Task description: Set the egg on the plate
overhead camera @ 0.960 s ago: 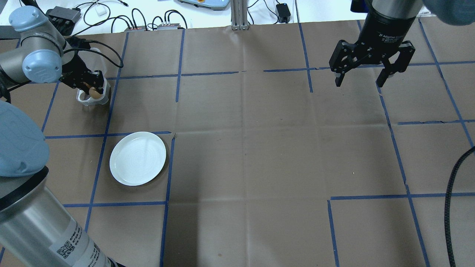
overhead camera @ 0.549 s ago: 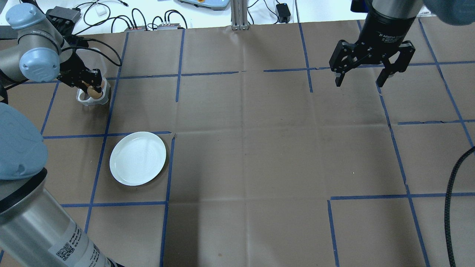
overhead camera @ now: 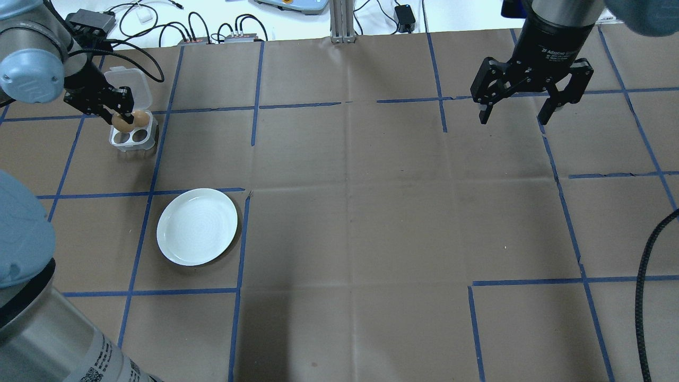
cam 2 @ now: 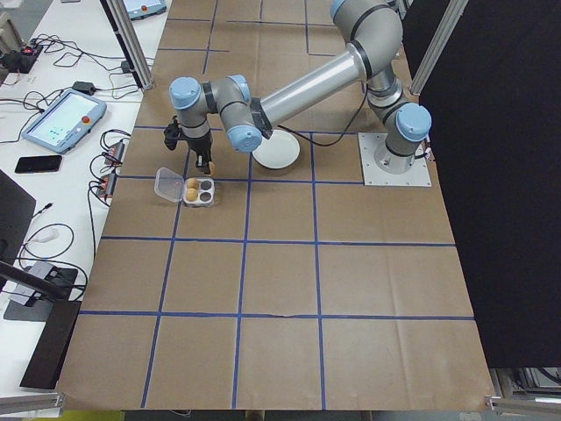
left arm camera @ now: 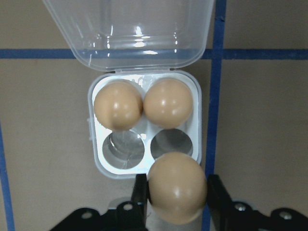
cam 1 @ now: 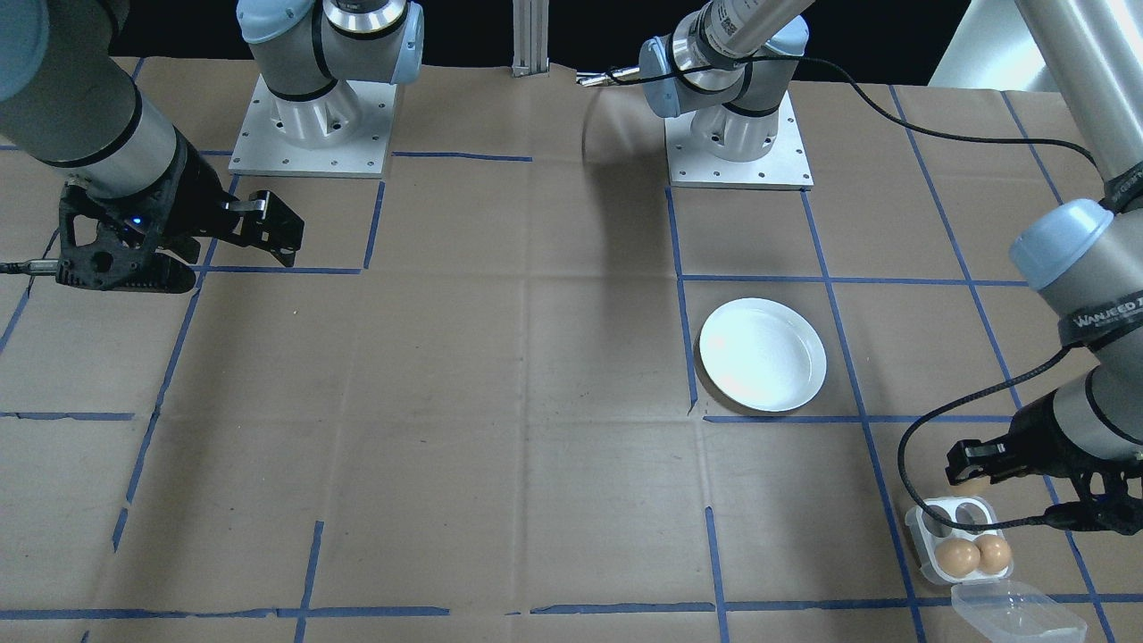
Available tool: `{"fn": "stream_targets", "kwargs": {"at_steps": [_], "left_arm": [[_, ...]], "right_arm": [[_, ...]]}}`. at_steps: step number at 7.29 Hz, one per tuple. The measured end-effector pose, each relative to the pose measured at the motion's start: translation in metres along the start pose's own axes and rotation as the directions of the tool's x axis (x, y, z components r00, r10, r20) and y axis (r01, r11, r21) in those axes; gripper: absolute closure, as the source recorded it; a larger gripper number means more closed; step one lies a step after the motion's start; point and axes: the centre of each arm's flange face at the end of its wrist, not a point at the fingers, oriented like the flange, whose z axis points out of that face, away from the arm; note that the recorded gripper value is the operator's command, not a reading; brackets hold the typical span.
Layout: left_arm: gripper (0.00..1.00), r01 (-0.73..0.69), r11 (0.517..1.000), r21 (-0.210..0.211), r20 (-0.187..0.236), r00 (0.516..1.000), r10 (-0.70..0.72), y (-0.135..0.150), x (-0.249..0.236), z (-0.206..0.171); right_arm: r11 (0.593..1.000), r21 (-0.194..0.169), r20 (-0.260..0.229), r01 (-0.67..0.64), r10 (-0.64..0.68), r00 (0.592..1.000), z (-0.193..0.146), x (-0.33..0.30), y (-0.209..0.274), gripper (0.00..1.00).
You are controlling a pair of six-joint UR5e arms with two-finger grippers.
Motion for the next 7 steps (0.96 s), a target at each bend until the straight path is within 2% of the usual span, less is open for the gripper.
{"fn": "stream_targets", "kwargs": {"at_steps": [2, 4, 5, 6, 7], "left_arm": [[0.82, 0.031, 0.997, -0.070, -0.020, 0.999, -0.032, 0.045, 0.056, 0.001], [0.82, 0.065, 0.988, -0.140, -0.026, 0.997, -0.069, 0.105, 0.118, 0.022], [0.81, 0.066, 0.984, -0.168, -0.026, 0.997, -0.071, 0.129, 0.132, 0.038], [0.79, 0.065, 0.980, -0.188, -0.027, 0.997, -0.071, 0.142, 0.138, 0.059], [0.39, 0.065, 0.977, -0.202, -0.027, 0.997, -0.072, 0.147, 0.141, 0.076]], "right_arm": [[1.000, 0.000, 0.000, 0.000, 0.000, 1.000, 0.000, 0.000, 0.000, 0.00], [1.000, 0.000, 0.000, 0.000, 0.000, 1.000, 0.000, 0.000, 0.000, 0.00], [1.000, 0.000, 0.000, 0.000, 0.000, 1.000, 0.000, 0.000, 0.000, 0.00], [1.000, 0.000, 0.000, 0.000, 0.000, 1.000, 0.000, 0.000, 0.000, 0.00], [1.000, 0.000, 0.000, 0.000, 0.000, 1.000, 0.000, 0.000, 0.000, 0.00]]}}
